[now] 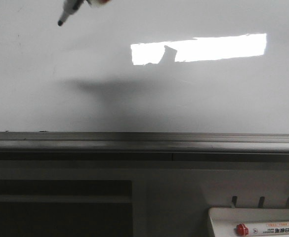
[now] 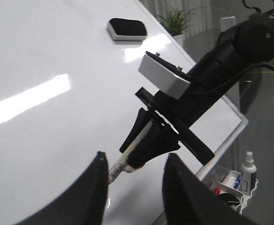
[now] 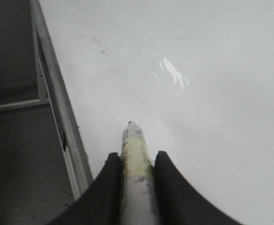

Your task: Write number 2 on whiteboard

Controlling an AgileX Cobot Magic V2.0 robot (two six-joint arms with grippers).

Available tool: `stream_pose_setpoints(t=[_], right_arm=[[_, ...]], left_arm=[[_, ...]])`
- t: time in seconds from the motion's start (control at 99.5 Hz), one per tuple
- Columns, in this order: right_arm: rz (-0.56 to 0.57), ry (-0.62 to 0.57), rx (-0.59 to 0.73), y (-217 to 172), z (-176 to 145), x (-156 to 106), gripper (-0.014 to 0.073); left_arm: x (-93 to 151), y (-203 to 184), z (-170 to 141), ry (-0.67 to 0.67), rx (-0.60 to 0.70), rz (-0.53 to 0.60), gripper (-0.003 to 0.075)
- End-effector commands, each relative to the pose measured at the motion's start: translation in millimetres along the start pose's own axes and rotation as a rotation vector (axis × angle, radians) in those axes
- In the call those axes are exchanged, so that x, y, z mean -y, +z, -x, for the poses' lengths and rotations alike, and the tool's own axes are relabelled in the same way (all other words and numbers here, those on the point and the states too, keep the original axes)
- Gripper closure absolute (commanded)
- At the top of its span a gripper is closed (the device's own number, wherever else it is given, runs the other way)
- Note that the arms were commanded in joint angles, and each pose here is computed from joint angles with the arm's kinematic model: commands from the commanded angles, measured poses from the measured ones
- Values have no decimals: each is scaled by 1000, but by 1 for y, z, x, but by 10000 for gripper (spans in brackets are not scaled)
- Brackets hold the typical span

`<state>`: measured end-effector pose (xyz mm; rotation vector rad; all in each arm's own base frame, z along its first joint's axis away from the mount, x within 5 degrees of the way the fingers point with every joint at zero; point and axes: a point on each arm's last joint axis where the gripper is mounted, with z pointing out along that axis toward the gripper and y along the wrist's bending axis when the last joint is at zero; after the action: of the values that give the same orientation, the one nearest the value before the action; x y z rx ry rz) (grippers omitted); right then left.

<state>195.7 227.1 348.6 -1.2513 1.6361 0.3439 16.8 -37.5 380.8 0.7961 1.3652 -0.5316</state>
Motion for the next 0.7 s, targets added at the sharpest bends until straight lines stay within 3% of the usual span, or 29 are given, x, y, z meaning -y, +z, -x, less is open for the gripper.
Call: stream_pose_setpoints(t=[0.0, 0.06, 0.372, 0.533, 0.693], right_arm=[[-93, -50, 78, 2, 11, 14, 672], [-91, -60, 56, 9, 7, 15, 672], [-105, -112, -18, 33, -10, 22, 671], [-168, -76, -61, 26, -18, 49, 671], [-238, -23, -143, 5, -19, 92, 661]], left_arm=[[-4, -12, -1, -76, 49, 97, 647], [-1, -20, -9, -101, 52, 118, 742], [10, -36, -20, -174, 92, 74, 741], [11, -36, -20, -180, 94, 70, 741], [11, -36, -21, -180, 92, 70, 741]])
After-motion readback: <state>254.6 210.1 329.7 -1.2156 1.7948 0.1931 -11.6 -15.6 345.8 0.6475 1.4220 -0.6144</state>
